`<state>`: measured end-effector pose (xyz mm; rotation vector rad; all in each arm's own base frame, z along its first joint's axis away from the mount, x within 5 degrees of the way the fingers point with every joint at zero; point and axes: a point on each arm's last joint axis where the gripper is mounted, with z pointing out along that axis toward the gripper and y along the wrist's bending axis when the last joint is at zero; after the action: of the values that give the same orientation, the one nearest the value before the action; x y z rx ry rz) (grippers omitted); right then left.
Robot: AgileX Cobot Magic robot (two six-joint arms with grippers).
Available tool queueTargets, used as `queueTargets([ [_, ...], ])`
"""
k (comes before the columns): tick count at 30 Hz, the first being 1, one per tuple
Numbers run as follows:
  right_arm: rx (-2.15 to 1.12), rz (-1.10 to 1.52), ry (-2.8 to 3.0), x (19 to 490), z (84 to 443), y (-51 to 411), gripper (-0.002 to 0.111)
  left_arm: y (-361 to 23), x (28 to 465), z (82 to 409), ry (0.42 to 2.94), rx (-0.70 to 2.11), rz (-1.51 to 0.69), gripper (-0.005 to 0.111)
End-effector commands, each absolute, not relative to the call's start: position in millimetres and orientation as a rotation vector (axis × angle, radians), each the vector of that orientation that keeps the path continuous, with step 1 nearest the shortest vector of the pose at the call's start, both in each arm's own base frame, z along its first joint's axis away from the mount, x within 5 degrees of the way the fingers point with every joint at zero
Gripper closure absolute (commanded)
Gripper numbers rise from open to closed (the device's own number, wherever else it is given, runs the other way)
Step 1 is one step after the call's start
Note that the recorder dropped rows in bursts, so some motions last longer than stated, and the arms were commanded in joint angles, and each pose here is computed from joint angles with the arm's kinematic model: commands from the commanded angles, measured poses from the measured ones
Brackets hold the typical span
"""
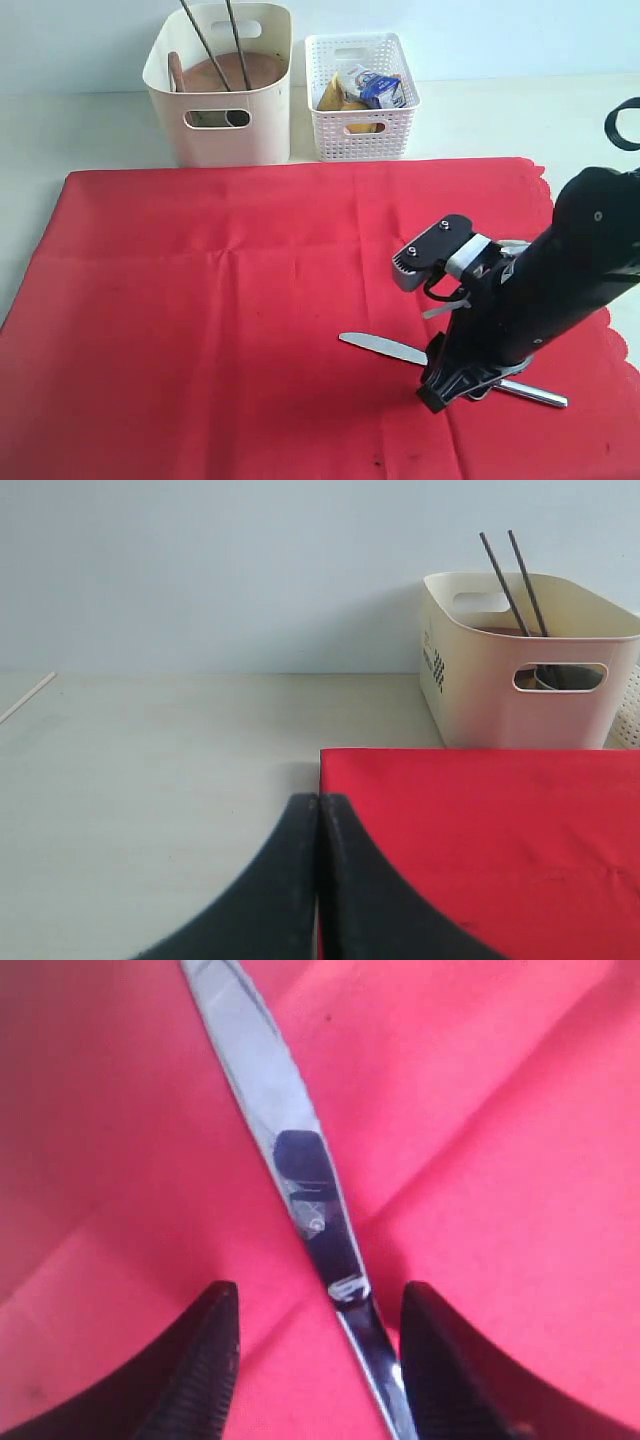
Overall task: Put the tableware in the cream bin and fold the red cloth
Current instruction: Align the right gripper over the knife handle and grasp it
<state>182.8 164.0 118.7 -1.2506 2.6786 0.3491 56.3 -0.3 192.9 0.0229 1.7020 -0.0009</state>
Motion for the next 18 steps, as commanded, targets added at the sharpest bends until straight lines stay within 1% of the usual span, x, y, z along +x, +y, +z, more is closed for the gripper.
queueTargets([
  [1, -1.248, 0.316, 2.665, 185.7, 111.7, 164.1, 0.060, -0.5, 55.8, 194.4, 1.690, 0.025, -0.006, 0.106],
  [8, -1.165, 0.336, 2.693, 187.6, 107.1, 166.2, 0.060, -0.5, 55.8, 194.4, 1.690, 0.025, -0.006, 0.106],
  [18, -1.178, 0.328, 2.725, 186.8, 99.3, 165.7, 0.060, -0.5, 55.8, 194.4, 1.690, 0.025, -0.006, 0.106],
])
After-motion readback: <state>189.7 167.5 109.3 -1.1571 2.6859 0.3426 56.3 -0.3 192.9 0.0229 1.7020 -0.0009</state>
